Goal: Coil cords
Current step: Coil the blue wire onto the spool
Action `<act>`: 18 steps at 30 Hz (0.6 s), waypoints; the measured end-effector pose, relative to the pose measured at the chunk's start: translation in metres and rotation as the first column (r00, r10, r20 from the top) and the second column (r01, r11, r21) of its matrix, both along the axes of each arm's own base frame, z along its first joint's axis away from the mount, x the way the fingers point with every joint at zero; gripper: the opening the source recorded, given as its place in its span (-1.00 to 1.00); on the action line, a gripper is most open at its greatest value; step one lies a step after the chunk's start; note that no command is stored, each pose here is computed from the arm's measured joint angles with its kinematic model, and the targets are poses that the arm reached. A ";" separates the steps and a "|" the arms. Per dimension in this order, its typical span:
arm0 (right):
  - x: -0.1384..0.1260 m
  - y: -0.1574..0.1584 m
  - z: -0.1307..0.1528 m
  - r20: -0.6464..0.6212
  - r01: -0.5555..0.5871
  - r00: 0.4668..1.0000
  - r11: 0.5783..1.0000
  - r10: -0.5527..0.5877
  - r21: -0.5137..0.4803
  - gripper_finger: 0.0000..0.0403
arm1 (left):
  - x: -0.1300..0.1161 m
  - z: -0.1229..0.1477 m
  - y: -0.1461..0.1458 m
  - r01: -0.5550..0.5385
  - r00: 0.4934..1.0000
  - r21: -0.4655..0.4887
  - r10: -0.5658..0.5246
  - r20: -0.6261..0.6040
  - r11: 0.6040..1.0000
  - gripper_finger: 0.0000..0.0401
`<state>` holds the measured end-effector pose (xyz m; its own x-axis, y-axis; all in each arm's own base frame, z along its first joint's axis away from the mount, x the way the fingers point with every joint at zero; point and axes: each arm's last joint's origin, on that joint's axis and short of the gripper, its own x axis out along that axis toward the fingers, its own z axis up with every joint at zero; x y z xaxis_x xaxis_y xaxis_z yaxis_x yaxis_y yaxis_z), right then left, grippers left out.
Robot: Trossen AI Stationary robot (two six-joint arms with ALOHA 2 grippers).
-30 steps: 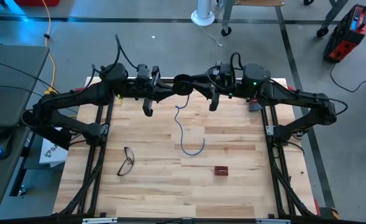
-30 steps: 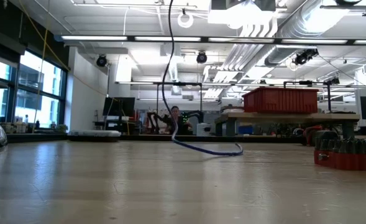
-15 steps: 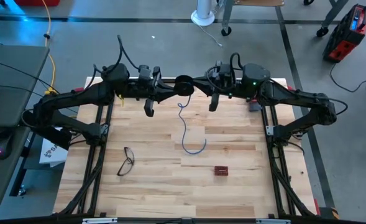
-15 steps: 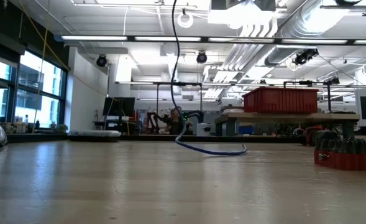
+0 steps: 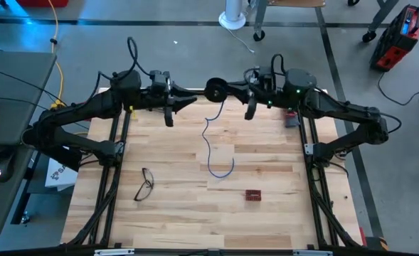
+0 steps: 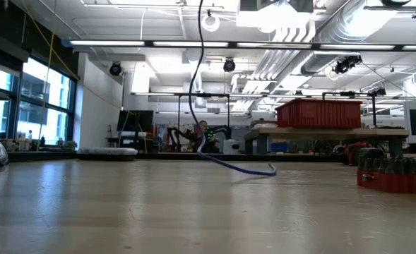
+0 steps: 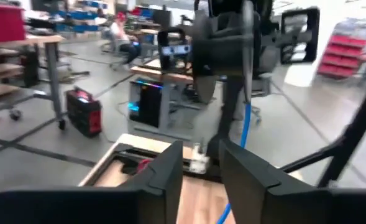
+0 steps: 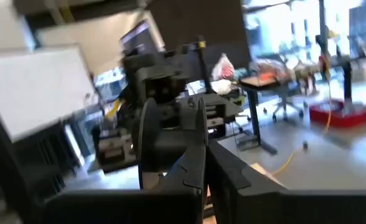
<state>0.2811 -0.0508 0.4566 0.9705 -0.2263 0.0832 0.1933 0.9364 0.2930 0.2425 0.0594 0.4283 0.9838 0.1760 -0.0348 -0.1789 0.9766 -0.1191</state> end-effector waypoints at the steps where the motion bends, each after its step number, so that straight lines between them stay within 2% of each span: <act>1: -0.001 -0.003 -0.001 0.000 0.015 1.000 0.998 -0.015 0.066 -1.00 | 0.000 -0.001 -0.001 -0.001 1.000 0.010 0.001 -0.010 1.000 -0.43; 5: -0.003 -0.015 -0.012 -0.051 0.081 0.996 0.946 -0.068 0.315 -1.00 | 0.005 -0.006 -0.010 0.035 0.998 0.065 -0.031 -0.063 0.997 -0.30; 9: -0.006 -0.024 -0.017 -0.065 0.120 0.993 0.878 -0.101 0.463 -1.00 | 0.013 -0.014 -0.020 0.032 0.992 0.149 -0.013 -0.129 0.988 -0.21; 14: -0.007 -0.029 -0.019 -0.064 0.140 0.990 0.835 -0.125 0.532 -1.00 | 0.021 -0.021 -0.031 -0.046 0.975 0.284 0.106 -0.197 0.958 -0.15; 18: -0.006 -0.029 -0.011 0.031 0.084 0.992 0.827 -0.122 0.556 -1.00 | 0.028 -0.023 -0.034 -0.088 0.974 0.290 0.144 -0.177 0.953 -0.14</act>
<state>0.2754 -0.0794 0.4455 0.9360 -0.3511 -0.0271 0.2435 0.5897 0.7700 0.2709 0.0258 0.4052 0.9349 0.3188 -0.1561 -0.2855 0.9367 0.2028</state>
